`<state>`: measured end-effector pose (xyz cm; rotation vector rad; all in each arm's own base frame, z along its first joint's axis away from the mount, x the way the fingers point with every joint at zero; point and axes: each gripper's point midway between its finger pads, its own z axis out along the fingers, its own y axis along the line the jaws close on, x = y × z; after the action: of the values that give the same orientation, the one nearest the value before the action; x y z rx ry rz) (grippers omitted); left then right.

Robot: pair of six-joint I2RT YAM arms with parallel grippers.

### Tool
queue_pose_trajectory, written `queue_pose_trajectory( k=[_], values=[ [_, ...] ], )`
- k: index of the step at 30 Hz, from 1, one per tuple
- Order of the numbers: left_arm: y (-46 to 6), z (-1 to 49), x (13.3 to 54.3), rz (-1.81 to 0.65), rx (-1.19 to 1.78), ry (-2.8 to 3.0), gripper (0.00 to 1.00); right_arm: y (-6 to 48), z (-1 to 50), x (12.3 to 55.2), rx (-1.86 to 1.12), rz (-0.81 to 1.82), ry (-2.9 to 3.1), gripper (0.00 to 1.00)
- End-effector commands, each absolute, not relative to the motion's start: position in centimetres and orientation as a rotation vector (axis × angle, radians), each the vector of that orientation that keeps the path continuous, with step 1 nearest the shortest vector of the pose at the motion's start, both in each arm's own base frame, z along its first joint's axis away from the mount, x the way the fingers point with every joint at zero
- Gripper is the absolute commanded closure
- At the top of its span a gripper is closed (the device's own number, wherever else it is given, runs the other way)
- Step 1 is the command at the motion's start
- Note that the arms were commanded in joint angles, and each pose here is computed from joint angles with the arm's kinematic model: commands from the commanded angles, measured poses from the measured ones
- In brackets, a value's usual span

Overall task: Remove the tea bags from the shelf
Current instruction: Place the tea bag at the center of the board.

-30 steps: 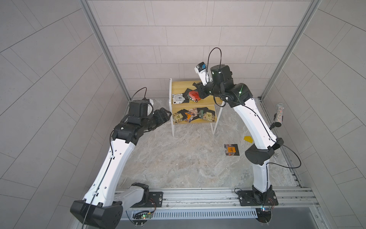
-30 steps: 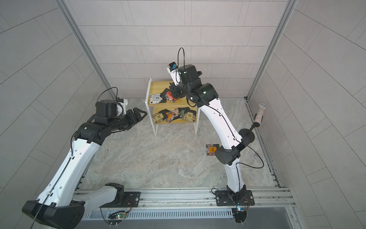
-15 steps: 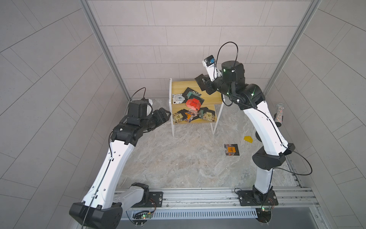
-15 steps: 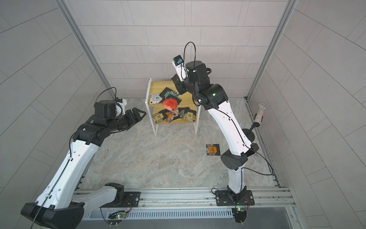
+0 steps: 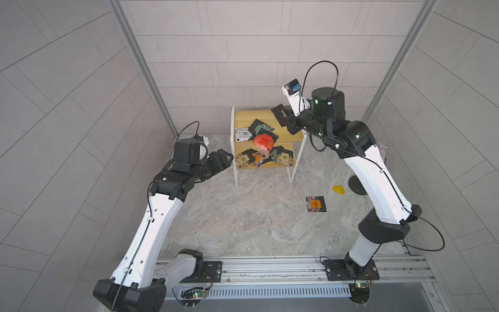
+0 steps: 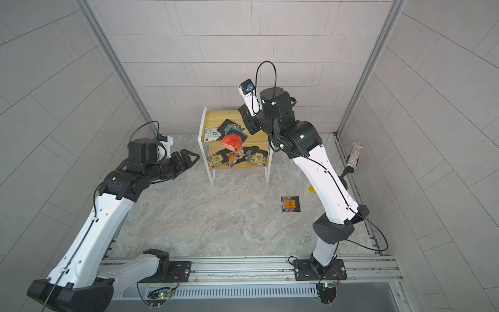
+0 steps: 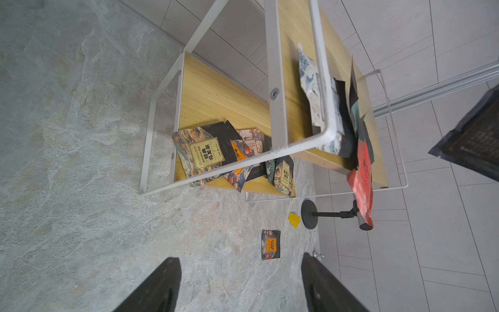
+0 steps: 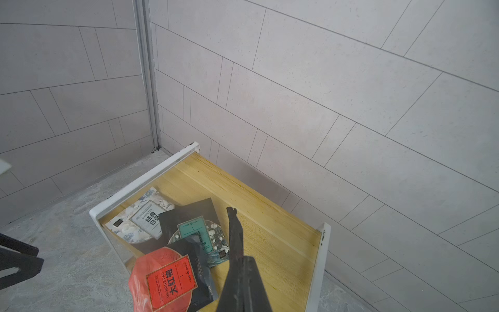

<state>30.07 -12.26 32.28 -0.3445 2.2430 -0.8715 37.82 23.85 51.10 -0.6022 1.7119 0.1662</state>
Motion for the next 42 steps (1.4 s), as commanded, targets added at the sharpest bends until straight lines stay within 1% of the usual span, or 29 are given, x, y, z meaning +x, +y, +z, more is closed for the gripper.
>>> queue_pose_trajectory(
  k=[1, 10, 17, 26, 34, 42],
  values=[
    [-12.3, 31.8, 29.3, -0.864, -0.298, 2.250, 0.22, 22.4, 53.1, 35.4, -0.577, 0.165, 1.639, 1.00],
    [-12.4, 28.7, 27.9, -0.855, -0.288, 2.314, 0.22, 19.5, 49.4, 31.0, -0.620, 0.126, 1.647, 1.00],
    [-12.5, 26.2, 27.0, -0.843, -0.290, 2.363, 0.22, 17.4, 44.0, 29.0, -0.643, 0.075, 1.707, 1.00],
    [-13.0, 22.8, 26.3, -0.840, -0.290, 2.428, 0.22, 16.6, 36.0, 27.9, -0.671, 0.052, 1.815, 1.00],
    [-13.1, 19.9, 26.1, -0.830, -0.301, 2.482, 0.22, 17.0, 29.0, 27.5, -0.707, 0.043, 1.849, 1.00],
    [-13.5, 17.8, 26.0, -0.838, -0.303, 2.543, 0.22, 17.0, 23.8, 28.0, -0.694, 0.006, 1.888, 1.00]
  ],
)
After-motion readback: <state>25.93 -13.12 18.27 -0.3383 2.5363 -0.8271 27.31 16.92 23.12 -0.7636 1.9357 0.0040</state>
